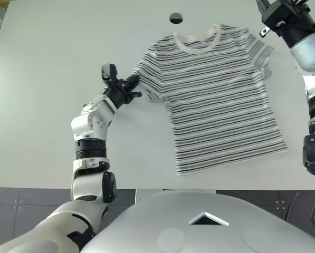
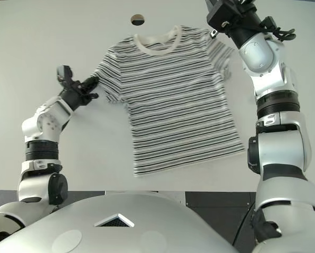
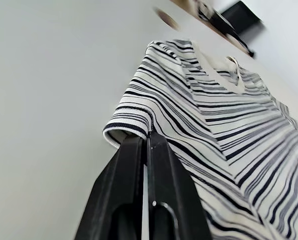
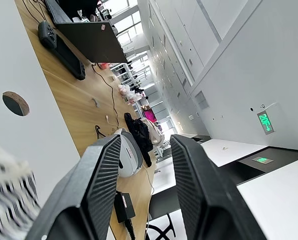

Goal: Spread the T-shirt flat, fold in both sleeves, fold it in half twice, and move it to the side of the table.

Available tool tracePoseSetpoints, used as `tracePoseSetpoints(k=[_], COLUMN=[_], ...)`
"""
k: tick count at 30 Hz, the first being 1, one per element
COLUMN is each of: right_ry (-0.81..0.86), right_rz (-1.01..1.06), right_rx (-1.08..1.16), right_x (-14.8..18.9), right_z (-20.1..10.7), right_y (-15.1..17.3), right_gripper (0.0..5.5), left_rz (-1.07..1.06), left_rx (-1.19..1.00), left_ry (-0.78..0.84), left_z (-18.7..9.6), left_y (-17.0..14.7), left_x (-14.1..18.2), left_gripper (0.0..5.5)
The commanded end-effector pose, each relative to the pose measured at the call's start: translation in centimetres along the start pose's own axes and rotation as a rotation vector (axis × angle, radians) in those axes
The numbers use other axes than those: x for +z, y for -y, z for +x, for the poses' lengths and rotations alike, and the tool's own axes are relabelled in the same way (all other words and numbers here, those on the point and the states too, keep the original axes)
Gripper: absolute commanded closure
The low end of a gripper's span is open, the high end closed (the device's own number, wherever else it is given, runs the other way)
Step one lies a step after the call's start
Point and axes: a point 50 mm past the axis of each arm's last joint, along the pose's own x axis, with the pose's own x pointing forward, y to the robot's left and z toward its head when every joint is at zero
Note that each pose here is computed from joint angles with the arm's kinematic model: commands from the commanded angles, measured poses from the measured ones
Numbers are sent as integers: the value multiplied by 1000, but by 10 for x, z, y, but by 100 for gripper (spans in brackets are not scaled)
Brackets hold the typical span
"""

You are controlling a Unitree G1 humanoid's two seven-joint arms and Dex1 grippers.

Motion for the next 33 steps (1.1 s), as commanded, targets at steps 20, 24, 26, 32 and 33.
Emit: tracePoseSetpoints(k=[20, 24, 26, 32, 33], right_ry=[8, 6, 4, -1, -2], right_rz=[10, 13, 15, 21, 22], right_rx=[60, 64, 64, 62, 62], right_x=[4, 4, 3, 3, 2], right_z=[1, 0, -1, -2, -2], right_y=[-16, -18, -19, -21, -21], right_gripper=[367, 367, 367, 367, 367], left_rz=[58, 60, 52, 5, -1], left_rx=[-41, -105, -126, -165, -166], left_ry=[102, 88, 83, 54, 47], left_z=[-15, -4, 0, 21, 24], left_y=[12, 33, 40, 56, 57], left_x=[51, 48, 47, 38, 36], left_gripper=[537, 537, 537, 537, 537])
